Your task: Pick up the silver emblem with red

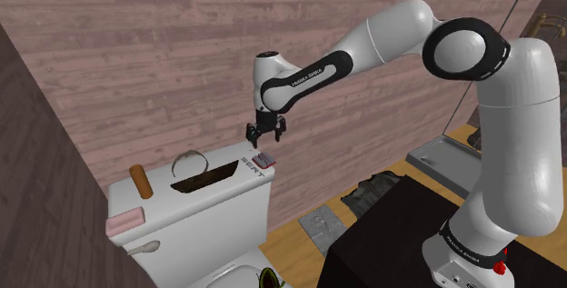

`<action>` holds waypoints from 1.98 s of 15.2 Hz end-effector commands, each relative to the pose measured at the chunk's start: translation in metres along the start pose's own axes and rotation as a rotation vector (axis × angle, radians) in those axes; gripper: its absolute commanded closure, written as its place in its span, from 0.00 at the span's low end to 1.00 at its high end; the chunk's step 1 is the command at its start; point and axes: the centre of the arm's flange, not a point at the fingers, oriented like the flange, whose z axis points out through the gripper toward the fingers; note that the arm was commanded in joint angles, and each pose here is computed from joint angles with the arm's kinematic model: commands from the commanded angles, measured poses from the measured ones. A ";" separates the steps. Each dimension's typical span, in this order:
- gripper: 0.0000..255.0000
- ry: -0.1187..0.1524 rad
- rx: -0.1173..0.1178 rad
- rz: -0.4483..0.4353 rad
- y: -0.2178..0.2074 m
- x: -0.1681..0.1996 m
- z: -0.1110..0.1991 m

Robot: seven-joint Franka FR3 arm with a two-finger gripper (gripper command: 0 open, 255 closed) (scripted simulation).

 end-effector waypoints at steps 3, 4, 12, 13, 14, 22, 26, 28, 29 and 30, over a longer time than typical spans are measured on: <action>0.00 -0.005 -0.011 0.009 -0.020 0.027 0.030; 0.00 -0.005 -0.011 0.009 -0.020 0.027 0.036; 0.00 -0.005 -0.011 0.009 -0.020 0.027 0.070; 1.00 -0.005 -0.011 0.009 -0.021 0.027 0.070; 1.00 -0.005 -0.011 0.009 -0.021 0.027 0.070; 1.00 -0.005 -0.011 0.009 -0.020 0.027 0.070; 1.00 -0.005 -0.011 0.009 -0.020 0.027 0.049; 1.00 -0.005 -0.011 0.009 -0.020 0.027 0.039; 1.00 -0.005 -0.011 0.009 -0.020 0.027 0.033; 1.00 -0.005 -0.011 0.009 -0.020 0.027 0.028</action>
